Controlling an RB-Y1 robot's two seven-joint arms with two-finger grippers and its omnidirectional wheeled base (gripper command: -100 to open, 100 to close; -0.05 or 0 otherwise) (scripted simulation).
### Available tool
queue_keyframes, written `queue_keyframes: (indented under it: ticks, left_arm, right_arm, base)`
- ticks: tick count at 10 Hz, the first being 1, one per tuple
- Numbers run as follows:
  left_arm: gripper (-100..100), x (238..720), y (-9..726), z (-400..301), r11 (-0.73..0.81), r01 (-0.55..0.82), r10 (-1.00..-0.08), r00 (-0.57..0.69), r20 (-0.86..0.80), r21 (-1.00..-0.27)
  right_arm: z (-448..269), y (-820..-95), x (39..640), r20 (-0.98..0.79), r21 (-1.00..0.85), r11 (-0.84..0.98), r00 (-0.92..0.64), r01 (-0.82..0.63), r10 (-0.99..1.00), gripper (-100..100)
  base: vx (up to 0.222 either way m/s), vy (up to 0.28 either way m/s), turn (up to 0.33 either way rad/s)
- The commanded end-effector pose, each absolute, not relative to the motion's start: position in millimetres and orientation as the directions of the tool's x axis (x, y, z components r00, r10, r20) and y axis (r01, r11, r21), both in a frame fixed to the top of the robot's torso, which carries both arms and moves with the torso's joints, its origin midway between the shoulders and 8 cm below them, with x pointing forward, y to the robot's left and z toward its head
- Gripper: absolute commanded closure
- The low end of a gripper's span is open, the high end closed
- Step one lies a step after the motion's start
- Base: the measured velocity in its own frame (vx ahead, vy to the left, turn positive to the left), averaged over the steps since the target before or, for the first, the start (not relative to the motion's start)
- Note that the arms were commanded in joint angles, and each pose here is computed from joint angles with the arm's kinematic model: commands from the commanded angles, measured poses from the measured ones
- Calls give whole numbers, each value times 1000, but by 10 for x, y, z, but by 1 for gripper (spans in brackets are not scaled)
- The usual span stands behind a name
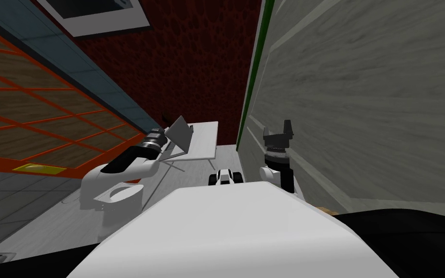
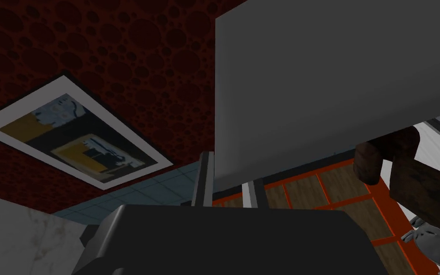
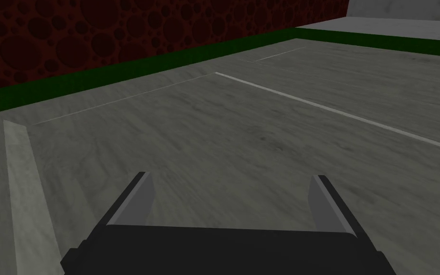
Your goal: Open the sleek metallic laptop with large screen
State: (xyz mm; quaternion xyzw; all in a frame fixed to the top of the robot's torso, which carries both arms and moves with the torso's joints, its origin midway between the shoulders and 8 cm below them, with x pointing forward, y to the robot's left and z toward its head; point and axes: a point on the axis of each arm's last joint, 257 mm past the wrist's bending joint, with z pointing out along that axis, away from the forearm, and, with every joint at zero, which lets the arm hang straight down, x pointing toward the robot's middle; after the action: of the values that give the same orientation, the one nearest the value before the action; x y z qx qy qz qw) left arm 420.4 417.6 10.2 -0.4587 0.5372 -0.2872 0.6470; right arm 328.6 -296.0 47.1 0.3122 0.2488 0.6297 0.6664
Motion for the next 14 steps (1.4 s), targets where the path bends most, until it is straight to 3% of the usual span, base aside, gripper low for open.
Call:
queue_keyframes:
  ticks: [1,6,7,8,11,14]
  left_arm:
    - [100,4251,4202,32,314,-104,-906,263,-331,-944]
    - [100,4350,4186,-39,129,-58,-956,259,-140,-990]
    - [100,4332,4190,-31,155,-64,-951,260,-166,-986]
    - [-100,4312,4170,-1,213,-73,-940,256,-225,-974]
    - [-100,4279,4132,45,313,-88,-913,246,-325,-946]
    - [-100,4264,4142,57,295,-88,-918,251,-308,-951]
  right_arm:
    - [471,-2960,3287,62,729,12,83,-684,995,0]
    - [471,-2960,3286,62,730,12,83,-684,995,0]
    - [471,-2960,3286,62,730,12,83,-684,995,0]
    - [471,-2960,3286,62,730,12,83,-684,995,0]
    - [471,-2959,3286,62,729,12,83,-684,995,0]
    - [470,-2960,3286,62,730,12,83,-684,995,0]
  base:
    - [-42,84,31]
    - [-39,94,32]
    - [-12,42,1]
    - [-16,-32,-45]
    - [-21,-89,-36]
    - [59,0,-6]
